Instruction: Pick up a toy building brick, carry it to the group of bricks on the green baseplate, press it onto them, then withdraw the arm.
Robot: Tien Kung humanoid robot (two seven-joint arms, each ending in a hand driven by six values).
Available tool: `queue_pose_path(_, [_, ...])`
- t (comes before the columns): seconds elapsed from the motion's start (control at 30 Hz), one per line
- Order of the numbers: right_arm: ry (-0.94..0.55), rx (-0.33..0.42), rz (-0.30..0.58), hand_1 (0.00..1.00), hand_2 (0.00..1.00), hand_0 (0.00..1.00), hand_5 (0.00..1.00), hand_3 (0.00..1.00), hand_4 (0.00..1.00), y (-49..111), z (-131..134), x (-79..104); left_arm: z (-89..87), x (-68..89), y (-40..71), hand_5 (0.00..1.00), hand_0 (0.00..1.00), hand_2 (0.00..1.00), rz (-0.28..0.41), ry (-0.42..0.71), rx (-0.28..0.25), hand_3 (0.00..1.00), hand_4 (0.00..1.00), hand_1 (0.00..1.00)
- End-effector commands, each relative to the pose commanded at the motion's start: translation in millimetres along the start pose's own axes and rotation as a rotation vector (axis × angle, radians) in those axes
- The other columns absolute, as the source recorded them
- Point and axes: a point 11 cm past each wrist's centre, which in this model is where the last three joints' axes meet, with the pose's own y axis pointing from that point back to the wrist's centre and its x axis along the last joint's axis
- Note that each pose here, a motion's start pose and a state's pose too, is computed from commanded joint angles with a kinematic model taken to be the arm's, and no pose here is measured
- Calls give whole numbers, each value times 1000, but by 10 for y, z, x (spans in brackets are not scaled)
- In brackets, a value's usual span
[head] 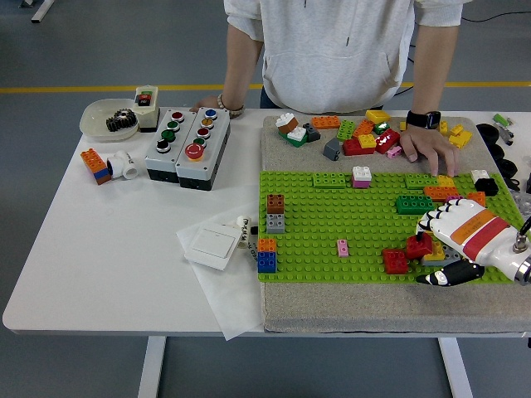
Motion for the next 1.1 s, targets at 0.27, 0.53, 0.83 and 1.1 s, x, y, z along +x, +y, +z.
queue_pose_path(0.27, [0,-5,4,576,663,589,628,535,998,17,14,14,-12,-7,0,646,746,726,-1,-4,3,585,613,737])
queue_pose_path(0.53, [1,-14,13,573,661,585,632,535,998,28,42,52,-11,-9,1,646,748,726,-1,-5,2,584,613,737])
queue_pose_path(0.83, [3,-19,12,572,658,577,632,535,998,43,63,55,-18,-7,0,646,745,726,0,-4,4,585,613,737])
queue_pose_path(1.1, [1,-28,9,570,658,574,633,536,998,63,94,47,-5,-2,0,646,744,726,1,-2,0,585,613,736])
